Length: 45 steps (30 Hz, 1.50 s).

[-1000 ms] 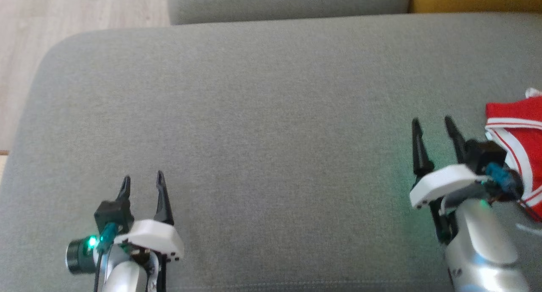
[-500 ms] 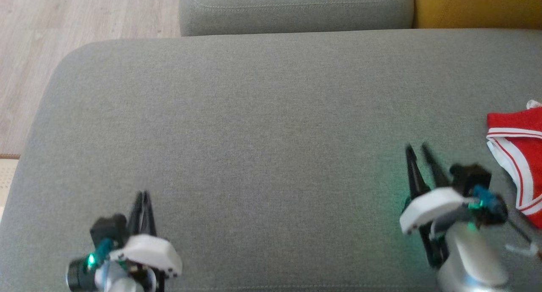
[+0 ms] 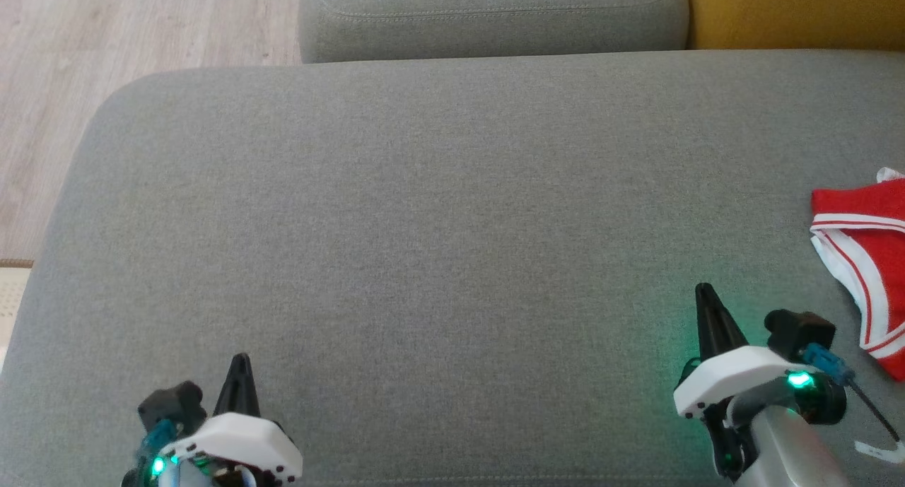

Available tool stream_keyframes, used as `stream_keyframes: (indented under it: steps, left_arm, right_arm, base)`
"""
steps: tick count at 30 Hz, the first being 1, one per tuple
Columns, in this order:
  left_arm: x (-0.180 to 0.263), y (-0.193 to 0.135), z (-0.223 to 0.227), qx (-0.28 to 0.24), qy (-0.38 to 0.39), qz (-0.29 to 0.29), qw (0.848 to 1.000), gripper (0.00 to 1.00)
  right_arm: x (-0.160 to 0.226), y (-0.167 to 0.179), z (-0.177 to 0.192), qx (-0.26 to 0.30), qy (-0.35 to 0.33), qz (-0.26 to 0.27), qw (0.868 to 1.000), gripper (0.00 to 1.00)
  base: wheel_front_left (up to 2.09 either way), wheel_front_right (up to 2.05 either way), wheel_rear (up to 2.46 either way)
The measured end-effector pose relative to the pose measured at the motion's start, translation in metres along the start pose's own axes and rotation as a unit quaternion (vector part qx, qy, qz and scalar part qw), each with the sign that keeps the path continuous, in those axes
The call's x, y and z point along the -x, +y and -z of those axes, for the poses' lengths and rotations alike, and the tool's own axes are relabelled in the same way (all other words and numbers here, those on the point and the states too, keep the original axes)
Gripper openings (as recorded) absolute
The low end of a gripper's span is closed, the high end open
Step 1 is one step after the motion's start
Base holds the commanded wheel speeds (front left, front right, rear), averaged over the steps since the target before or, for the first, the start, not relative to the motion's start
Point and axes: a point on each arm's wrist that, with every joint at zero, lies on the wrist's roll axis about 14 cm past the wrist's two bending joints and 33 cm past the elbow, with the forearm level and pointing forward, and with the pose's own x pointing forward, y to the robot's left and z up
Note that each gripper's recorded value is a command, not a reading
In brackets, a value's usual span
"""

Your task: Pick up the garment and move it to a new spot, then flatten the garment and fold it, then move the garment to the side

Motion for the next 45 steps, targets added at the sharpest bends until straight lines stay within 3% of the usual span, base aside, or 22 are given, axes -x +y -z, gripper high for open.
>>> stream_keyframes:
  steps: [23,45]
  left_arm:
    - [-0.002,0.004,-0.004,0.139,0.017,-0.005,0.990,0.00]
    - [-0.005,0.004,-0.013,0.271,0.022,0.004,0.962,0.00]
  right_arm:
    - [-0.001,-0.007,-0.024,-0.137,-0.033,0.019,0.990,0.00]
    - [0.006,-0.015,-0.033,-0.270,-0.050,0.028,0.961,0.00]
  base:
    - [0.00,0.00,0.00]
    - [0.00,0.00,0.00]
